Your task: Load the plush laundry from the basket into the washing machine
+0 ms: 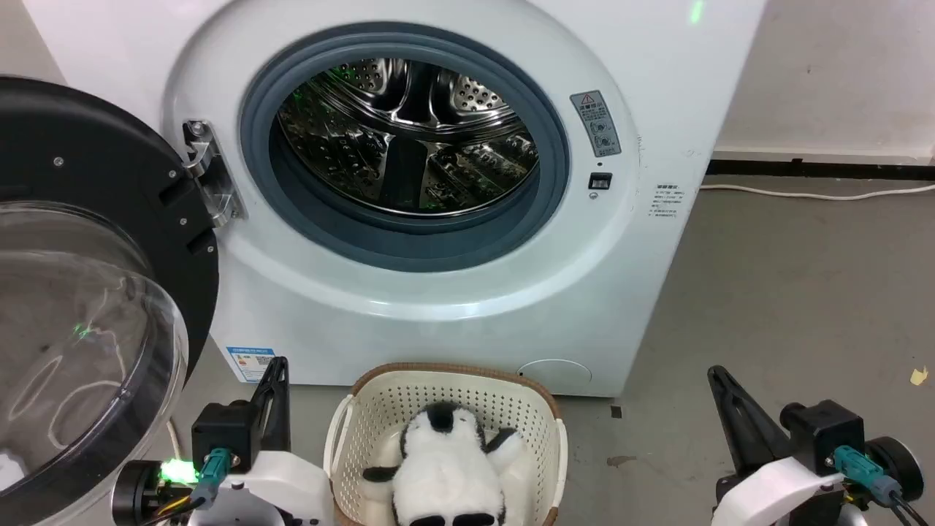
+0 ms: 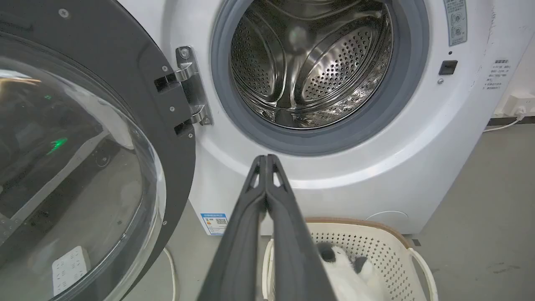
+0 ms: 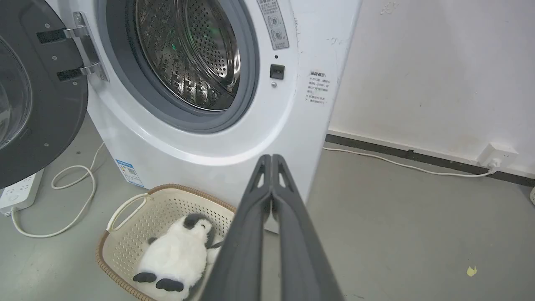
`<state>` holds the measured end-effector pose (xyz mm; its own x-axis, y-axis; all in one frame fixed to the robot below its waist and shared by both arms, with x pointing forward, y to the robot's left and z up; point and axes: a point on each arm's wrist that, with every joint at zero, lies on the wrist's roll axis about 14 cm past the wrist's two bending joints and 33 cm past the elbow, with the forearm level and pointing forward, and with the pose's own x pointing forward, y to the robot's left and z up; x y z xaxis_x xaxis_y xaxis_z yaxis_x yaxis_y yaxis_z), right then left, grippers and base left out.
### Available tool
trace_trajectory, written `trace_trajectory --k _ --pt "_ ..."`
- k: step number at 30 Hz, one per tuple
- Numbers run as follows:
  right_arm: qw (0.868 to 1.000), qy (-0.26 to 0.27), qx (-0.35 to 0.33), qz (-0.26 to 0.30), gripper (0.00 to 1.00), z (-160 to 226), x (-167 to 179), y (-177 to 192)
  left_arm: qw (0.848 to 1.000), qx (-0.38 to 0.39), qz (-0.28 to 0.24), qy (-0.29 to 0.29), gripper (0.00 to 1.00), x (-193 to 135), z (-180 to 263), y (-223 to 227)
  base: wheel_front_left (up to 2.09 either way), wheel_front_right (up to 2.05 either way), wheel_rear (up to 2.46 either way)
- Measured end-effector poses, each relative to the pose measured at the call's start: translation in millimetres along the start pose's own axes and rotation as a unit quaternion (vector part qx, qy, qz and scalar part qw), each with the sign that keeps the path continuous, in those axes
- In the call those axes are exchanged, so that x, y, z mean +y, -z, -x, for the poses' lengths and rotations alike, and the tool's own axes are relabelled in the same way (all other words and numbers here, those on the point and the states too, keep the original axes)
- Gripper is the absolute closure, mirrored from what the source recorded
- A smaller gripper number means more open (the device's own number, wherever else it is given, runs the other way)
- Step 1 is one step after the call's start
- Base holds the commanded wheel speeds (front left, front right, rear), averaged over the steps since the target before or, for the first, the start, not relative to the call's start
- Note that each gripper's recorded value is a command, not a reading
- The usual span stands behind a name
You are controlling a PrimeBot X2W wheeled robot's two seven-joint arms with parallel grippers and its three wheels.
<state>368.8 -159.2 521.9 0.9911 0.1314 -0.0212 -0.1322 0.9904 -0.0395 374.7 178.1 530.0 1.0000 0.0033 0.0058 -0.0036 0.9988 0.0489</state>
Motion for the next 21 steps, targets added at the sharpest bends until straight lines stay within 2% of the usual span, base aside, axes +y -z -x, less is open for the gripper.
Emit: trace_trajectory --k 21 --pt "1.0 0.0 0.0 0.0 1.0 0.0 -0.1 0.0 1.0 0.0 0.0 0.0 1.0 -0.1 0.0 0.0 0.0 0.0 0.0"
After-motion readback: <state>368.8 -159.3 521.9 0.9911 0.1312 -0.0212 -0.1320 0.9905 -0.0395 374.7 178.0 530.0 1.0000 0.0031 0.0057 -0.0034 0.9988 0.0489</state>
